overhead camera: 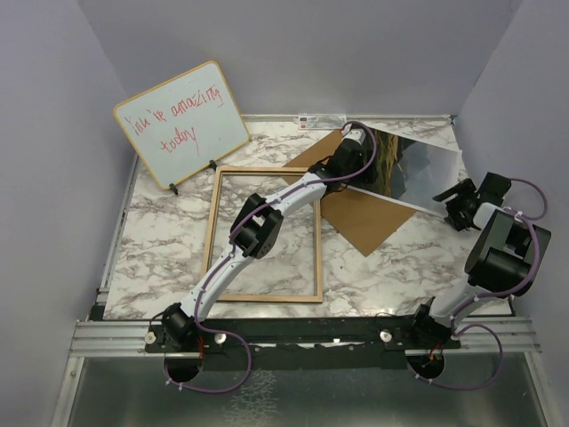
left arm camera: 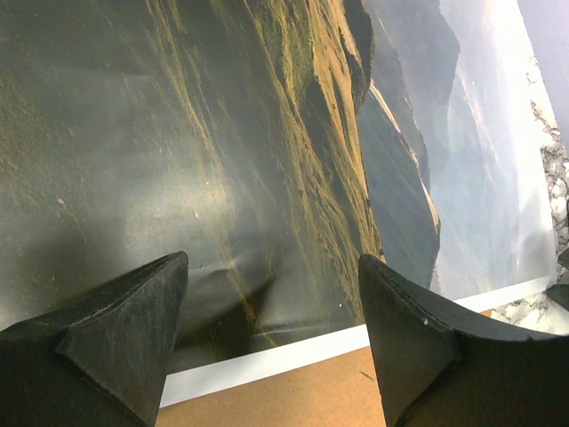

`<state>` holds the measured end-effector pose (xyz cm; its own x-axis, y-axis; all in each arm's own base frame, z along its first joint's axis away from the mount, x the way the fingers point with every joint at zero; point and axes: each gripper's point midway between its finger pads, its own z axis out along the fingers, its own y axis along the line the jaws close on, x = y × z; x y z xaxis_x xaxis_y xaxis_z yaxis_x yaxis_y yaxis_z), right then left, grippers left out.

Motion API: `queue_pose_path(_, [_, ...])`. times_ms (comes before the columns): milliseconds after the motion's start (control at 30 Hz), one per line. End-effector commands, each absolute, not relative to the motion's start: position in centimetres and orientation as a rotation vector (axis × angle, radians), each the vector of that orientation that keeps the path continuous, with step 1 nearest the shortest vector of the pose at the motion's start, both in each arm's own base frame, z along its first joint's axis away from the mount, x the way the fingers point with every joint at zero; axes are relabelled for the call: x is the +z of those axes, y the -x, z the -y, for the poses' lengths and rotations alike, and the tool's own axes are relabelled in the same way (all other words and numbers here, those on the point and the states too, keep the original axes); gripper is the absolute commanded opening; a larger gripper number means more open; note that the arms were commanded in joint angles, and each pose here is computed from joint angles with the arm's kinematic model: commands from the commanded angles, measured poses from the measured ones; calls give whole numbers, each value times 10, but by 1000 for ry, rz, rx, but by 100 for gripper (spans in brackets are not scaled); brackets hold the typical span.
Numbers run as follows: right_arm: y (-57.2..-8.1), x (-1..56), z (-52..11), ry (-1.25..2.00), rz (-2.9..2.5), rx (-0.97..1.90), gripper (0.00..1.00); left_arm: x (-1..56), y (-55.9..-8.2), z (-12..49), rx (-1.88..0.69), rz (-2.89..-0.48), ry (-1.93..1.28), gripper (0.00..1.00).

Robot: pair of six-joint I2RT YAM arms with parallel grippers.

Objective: Put the photo into the frame

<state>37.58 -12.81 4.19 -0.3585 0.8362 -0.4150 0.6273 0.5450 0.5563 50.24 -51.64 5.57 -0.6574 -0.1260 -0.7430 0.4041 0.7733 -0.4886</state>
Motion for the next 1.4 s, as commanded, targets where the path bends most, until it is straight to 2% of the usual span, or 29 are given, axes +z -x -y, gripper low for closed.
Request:
queue_pose_path(0, [-358, 47, 163, -1222, -2115, 118, 76, -19, -489, 490, -694, -2335, -209, 79])
queue_pose_path(400, [-374, 31, 166, -1181, -2168, 144, 76, -19, -487, 489, -721, -2353, -200, 78])
queue_pose_path(600, [-387, 23, 146, -1102, -2208, 319, 76, -18, -486, 493, -758, -2347, -208, 78])
queue_pose_path(900, [-407, 50, 96, -845, -2089, 712, 76, -15, -480, 506, -830, -2312, -330, 78])
queue_pose_path(1100, [-410, 63, 91, -815, -2019, 750, 76, -23, -477, 504, -819, -2329, -337, 78])
queue_pose_path(1367, [-425, 77, 94, -809, -1900, 797, 86, -24, -477, 501, -805, -2335, -321, 78])
